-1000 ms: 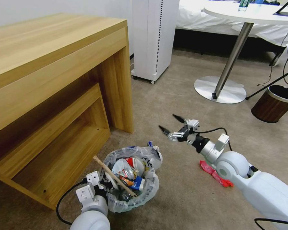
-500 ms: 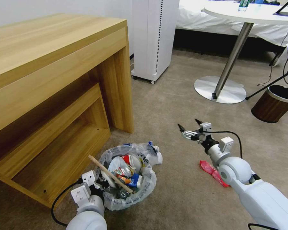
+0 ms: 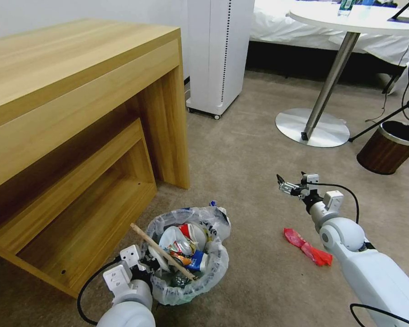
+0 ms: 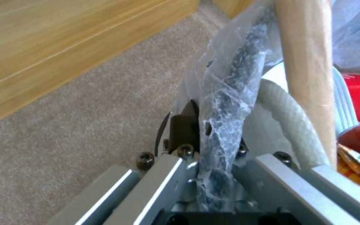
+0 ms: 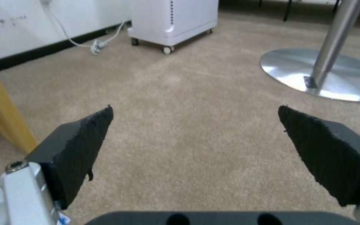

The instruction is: Pick up the trash bin and place the garbage on the floor into it.

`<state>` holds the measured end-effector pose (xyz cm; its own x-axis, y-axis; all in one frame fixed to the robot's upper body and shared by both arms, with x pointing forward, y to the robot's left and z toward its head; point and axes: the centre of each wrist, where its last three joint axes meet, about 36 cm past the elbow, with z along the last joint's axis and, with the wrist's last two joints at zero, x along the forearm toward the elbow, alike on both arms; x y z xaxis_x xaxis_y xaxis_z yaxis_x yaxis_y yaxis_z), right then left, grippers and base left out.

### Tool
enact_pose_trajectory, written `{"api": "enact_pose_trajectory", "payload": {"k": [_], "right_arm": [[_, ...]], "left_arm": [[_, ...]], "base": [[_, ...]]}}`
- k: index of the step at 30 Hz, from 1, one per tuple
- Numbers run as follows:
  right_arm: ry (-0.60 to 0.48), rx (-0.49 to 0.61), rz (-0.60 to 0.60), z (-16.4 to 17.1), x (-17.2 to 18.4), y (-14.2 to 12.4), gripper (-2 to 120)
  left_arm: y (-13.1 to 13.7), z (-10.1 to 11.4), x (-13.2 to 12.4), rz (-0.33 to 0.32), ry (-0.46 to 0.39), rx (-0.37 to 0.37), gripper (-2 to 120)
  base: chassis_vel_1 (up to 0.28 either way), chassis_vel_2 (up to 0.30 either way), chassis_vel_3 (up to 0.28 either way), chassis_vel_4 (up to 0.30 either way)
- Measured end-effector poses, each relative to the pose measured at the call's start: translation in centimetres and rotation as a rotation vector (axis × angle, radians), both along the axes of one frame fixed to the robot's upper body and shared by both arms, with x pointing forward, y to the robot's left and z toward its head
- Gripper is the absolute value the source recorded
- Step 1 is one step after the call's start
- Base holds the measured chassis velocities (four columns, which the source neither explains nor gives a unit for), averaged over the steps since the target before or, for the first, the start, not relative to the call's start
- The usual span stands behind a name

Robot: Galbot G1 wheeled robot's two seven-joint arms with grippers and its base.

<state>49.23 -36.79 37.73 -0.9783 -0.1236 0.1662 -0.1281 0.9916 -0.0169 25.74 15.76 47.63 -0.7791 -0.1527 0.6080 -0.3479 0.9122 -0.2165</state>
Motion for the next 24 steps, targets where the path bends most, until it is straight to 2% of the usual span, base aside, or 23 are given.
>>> {"api": "enact_pose_trajectory", "payload": {"k": [11,19,23,24], "right_arm": [[0.049,-0.005,0.003,-2.5,2.1,0.4,100],[0.065,-0.004,0.043,-4.5,5.0,3.1,100],[0.078,0.002,0.047,-5.8,7.1,5.0,100],[0.083,0.007,0.055,-6.6,7.8,6.3,100]], "left_arm": [[-0.3,-0.4,-0.2,0.009,0.015,0.008,0],[-0.2,-0.8,-0.3,0.014,0.02,0.015,0],[-0.1,-0.9,-0.3,0.015,0.025,0.018,0],[-0.1,-0.9,-0.3,0.016,0.025,0.018,0]], "base": [[0.0,0.0,0.0,0.0],[0.0,0.0,0.0,0.0],[0.0,0.0,0.0,0.0],[0.0,0.0,0.0,0.0]]}}
